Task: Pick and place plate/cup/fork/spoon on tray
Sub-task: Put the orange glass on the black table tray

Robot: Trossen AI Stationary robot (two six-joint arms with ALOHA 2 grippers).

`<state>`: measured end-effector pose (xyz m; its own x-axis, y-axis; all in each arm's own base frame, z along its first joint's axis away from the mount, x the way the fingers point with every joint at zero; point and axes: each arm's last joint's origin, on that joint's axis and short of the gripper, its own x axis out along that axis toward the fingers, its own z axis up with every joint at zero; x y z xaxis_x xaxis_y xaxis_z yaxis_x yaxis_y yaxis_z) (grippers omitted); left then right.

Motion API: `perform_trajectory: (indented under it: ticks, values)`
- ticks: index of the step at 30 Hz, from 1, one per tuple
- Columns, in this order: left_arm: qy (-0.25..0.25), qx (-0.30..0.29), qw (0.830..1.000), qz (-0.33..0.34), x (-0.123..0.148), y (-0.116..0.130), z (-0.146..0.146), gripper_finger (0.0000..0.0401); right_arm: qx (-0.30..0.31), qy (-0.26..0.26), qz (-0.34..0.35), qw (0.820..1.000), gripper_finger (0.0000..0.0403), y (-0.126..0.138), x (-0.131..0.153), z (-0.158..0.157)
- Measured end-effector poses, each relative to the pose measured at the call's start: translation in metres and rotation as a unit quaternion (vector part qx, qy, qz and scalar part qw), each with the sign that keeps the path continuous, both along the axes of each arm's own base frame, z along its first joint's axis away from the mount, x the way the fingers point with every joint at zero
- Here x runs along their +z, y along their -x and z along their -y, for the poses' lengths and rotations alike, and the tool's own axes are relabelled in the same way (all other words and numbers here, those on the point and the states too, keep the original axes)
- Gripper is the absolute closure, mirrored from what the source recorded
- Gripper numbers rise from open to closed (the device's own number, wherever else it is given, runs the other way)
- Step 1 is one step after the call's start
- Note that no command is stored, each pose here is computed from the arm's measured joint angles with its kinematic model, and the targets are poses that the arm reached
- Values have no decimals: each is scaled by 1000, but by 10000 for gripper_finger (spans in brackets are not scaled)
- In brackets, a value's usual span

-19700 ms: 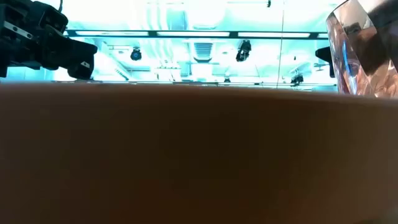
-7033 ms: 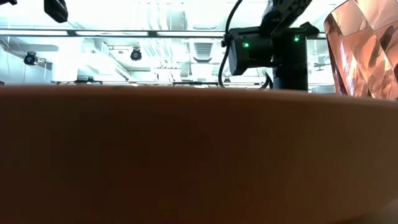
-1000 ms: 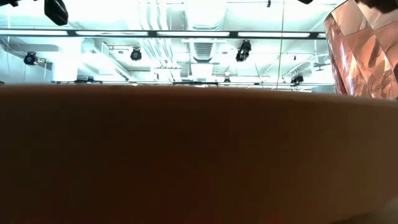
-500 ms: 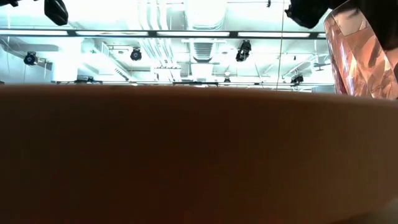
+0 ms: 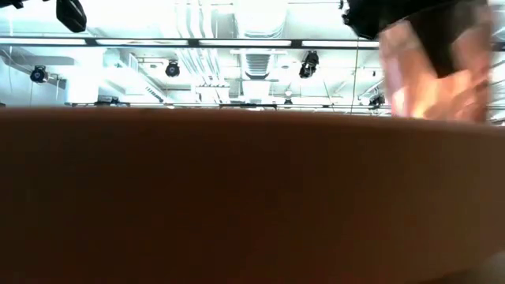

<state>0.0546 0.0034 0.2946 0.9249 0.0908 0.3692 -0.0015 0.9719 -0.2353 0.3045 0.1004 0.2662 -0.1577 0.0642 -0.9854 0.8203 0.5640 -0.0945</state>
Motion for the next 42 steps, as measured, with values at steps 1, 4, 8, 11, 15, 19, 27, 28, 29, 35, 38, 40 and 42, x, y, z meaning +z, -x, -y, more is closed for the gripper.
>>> perform_trajectory:
  ticks: [1, 4, 8, 11, 15, 19, 27, 28, 29, 35, 38, 40, 42]
  values:
    - [0, 0, 1000, 0, 0, 0, 0, 401, -7, 23, 11, 1000, 393, -2, 4, 3]
    - [0, 1, 1000, 0, 0, 0, 0, 401, -17, 93, 57, 994, 395, -8, 21, 18]
    - [5, 12, 1000, -1, 0, 0, -1, 401, -15, 137, 145, 980, 395, -14, 63, 48]
    - [9, 23, 1000, -1, 0, 0, -1, 401, 9, 160, 179, 971, 395, -17, 90, 77]
    - [12, 31, 999, -1, 0, 0, -2, 401, 37, 196, 227, 953, 395, -25, 119, 117]
    - [17, 44, 999, -2, 0, 0, -3, 401, 61, 216, 291, 930, 395, -39, 138, 162]
    - [21, 64, 998, -2, -1, 0, -4, 401, 139, 118, 425, 886, 395, -97, 116, 245]
    - [22, 67, 997, -2, -1, 0, -4, 401, 145, 106, 430, 885, 395, -104, 108, 255]
    - [24, 72, 997, -2, -1, 1, -4, 401, 150, 95, 430, 885, 395, -113, 99, 263]
    - [29, 86, 996, -5, -1, 1, -5, 401, 164, -1, 421, 892, 395, -144, 34, 284]
    - [30, 89, 996, -6, -1, 0, -5, 401, 176, -15, 389, 904, 395, -143, 21, 284]
    - [32, 94, 995, -7, -2, 1, -6, 401, 180, -11, 378, 908, 395, -141, 22, 283]
    - [33, 96, 995, -7, -2, 1, -6, 401, 179, -3, 370, 912, 395, -135, 33, 281]
